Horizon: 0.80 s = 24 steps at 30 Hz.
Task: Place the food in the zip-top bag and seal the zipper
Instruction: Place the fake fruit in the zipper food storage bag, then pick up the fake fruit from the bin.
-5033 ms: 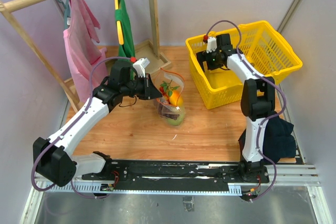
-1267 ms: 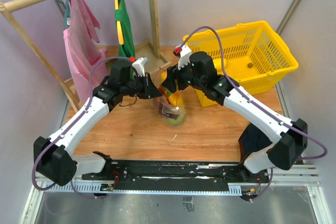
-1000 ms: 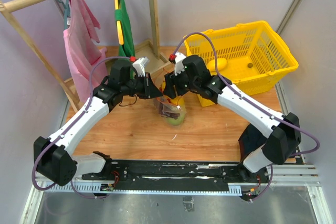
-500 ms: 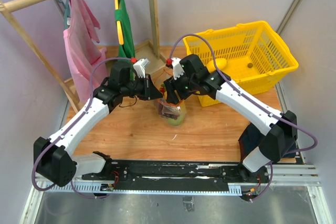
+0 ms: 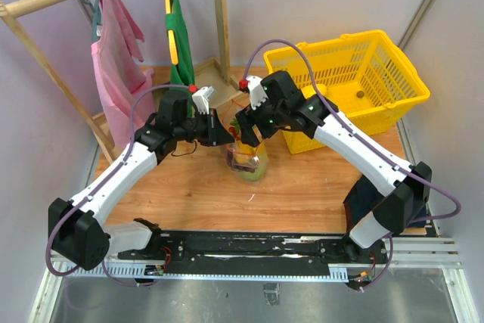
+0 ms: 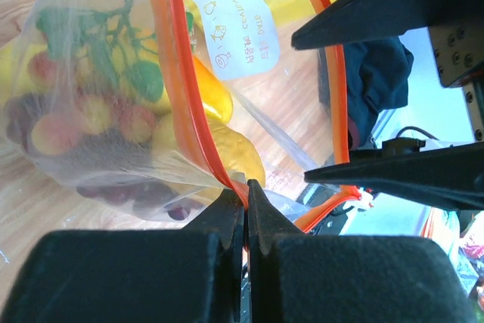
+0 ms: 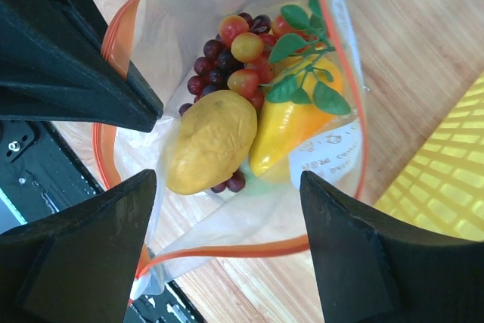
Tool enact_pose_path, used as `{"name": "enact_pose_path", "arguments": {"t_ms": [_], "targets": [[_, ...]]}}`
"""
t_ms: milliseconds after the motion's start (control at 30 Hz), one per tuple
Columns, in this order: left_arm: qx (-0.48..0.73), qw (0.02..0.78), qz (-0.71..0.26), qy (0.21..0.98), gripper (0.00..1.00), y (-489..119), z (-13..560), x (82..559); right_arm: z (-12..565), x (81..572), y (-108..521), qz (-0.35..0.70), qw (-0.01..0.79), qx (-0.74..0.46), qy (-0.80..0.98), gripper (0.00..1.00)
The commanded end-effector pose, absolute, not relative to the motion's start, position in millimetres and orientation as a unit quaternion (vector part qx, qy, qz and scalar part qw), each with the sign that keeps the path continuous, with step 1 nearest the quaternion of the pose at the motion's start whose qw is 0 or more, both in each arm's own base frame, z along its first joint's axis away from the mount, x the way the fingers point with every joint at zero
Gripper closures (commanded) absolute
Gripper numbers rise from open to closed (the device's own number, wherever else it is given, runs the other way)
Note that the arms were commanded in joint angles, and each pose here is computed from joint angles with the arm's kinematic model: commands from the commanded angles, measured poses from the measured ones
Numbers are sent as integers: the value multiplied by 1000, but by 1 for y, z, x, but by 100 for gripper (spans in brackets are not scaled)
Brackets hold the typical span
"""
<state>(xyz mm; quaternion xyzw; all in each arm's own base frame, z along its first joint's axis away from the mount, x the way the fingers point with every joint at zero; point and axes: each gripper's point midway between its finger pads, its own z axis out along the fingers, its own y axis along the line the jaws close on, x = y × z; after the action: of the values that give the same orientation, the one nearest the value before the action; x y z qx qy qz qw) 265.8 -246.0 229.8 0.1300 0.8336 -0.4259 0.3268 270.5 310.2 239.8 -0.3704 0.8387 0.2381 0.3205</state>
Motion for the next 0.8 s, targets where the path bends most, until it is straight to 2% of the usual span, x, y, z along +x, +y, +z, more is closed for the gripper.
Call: {"name": "enact_pose_path", "arguments": {"t_ms": [0,233,467,567,767], "targets": [[147,342,-443,816,100,-247,243,262,269,282,290,189,370,-369,832,22],[145,343,-446,814,100,-246,245,262,266,306,262,104,392,-346,846,25],[142,343,-446,814,100,-245,244,263,246,321,267,85,388,-346,850,34],[142,343,-448,813,100,-245,244,263,240,325,271,84,384,-349,851,47],[139,344,-450,812,100,-243,245,264,251,328,278,96,392,-352,844,91]]}}
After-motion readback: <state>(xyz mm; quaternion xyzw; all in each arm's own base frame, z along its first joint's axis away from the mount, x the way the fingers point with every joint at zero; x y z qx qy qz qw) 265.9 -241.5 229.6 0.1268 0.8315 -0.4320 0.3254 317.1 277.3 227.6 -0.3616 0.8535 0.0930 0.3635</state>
